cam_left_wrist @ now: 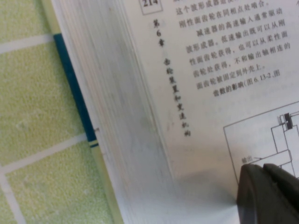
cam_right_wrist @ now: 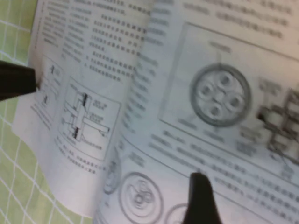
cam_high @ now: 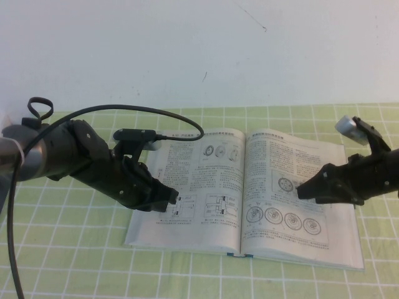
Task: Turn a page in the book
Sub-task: Open the closed book
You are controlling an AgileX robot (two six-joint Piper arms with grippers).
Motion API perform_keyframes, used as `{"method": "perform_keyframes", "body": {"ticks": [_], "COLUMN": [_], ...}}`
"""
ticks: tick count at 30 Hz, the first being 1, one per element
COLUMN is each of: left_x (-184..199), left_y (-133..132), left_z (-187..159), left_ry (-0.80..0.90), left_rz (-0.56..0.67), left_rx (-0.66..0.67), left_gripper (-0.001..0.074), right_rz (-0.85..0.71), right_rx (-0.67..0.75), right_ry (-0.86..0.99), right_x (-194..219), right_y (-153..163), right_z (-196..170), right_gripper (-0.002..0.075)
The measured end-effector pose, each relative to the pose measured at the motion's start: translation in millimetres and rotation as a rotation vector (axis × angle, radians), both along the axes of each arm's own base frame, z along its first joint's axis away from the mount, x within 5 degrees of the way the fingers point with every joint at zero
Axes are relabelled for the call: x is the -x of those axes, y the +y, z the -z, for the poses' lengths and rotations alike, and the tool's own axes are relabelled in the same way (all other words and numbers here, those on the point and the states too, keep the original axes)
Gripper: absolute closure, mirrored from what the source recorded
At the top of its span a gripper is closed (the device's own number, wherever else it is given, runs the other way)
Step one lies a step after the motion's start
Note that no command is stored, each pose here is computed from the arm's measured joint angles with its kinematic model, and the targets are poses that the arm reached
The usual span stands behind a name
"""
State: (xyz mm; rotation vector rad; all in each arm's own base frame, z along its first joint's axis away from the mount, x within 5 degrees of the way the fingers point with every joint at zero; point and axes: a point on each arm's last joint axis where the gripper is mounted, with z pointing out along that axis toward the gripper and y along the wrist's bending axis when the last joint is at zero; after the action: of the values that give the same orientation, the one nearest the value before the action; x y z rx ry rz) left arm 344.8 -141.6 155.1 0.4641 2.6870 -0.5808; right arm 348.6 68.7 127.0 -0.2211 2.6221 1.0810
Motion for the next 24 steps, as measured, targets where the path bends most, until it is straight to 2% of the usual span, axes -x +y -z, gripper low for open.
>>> {"method": "perform_keyframes", "body": {"ticks": [3,7,15,24], "left_x": [0,0,0,0], "left_y": [0,0,0,0], "left_z": [0,0,0,0], "left_ry": [0.001,0.001,0.001,0.003], "left_rz": [-0.002,-0.002,-0.002,-0.006], "left_rx": [0.002,0.002,0.002,0.004], "left_gripper": [0.0738,0.0738,0.0738,0.0739], "right_rz": [-0.002,-0.037,-0.083,-0.074], "right_rx": [0.012,0.096,0.220,0.227], "right_ry": [-0.050,-0.087,0.027,0.094], "right_x": [-10,-17,-11,-10], "right_y": [-7,-13,-22,-18], "right_z": [-21,-44,-28,-14], "right_gripper": [0.0284,0.0284,0.0285,0.0285]}}
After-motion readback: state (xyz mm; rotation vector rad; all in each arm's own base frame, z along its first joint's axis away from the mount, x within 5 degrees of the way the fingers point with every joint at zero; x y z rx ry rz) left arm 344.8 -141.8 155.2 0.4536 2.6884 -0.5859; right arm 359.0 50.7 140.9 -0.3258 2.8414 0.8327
